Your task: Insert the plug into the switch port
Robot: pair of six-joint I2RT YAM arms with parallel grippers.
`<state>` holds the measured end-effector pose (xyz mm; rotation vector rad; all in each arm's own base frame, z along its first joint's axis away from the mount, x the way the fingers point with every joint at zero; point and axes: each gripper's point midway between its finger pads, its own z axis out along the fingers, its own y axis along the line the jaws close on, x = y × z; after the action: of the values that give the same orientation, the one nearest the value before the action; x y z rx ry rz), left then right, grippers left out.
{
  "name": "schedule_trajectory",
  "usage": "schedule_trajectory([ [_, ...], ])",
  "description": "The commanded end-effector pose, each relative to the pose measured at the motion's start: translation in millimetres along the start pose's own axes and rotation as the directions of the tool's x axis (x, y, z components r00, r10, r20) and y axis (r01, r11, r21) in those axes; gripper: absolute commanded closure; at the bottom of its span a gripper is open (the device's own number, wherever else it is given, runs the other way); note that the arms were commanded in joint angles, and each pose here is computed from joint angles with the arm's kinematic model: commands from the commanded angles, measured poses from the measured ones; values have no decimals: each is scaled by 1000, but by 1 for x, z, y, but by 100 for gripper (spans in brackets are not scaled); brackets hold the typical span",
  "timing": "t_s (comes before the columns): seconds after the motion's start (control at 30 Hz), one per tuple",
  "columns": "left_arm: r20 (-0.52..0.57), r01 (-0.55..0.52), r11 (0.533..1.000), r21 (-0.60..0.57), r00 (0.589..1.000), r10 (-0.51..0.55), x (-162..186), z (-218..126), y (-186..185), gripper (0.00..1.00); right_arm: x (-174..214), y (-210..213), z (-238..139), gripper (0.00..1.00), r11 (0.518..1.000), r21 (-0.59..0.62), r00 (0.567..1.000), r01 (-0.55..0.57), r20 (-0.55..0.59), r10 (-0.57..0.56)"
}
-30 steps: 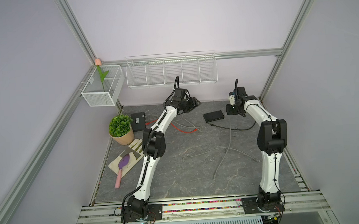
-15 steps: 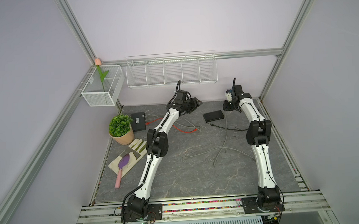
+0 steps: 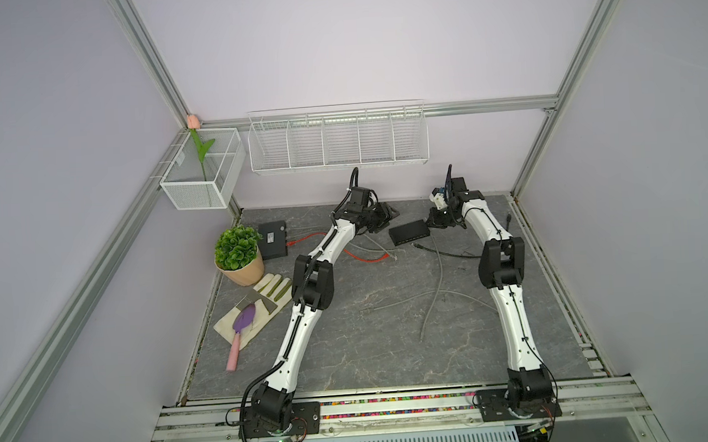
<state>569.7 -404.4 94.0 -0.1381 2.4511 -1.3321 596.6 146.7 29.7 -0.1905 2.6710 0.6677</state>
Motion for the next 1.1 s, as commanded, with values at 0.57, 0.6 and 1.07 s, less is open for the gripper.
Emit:
schedule_trajectory([
  [0.57,-209,-111,974,-196,975,69,67,-13,43,47,60,64,-48,93,996,-18,991,89,-104,-90],
  [0.6,-210,-113,975,-193,975,72,69,-17,39,47,61,60,-59,93,993,29,988,112,-108,-109],
  [1.07,-259,-101,989,-109,963,70,96,-13,11,45,151,67,-98,93,923,152,903,353,-313,-294],
])
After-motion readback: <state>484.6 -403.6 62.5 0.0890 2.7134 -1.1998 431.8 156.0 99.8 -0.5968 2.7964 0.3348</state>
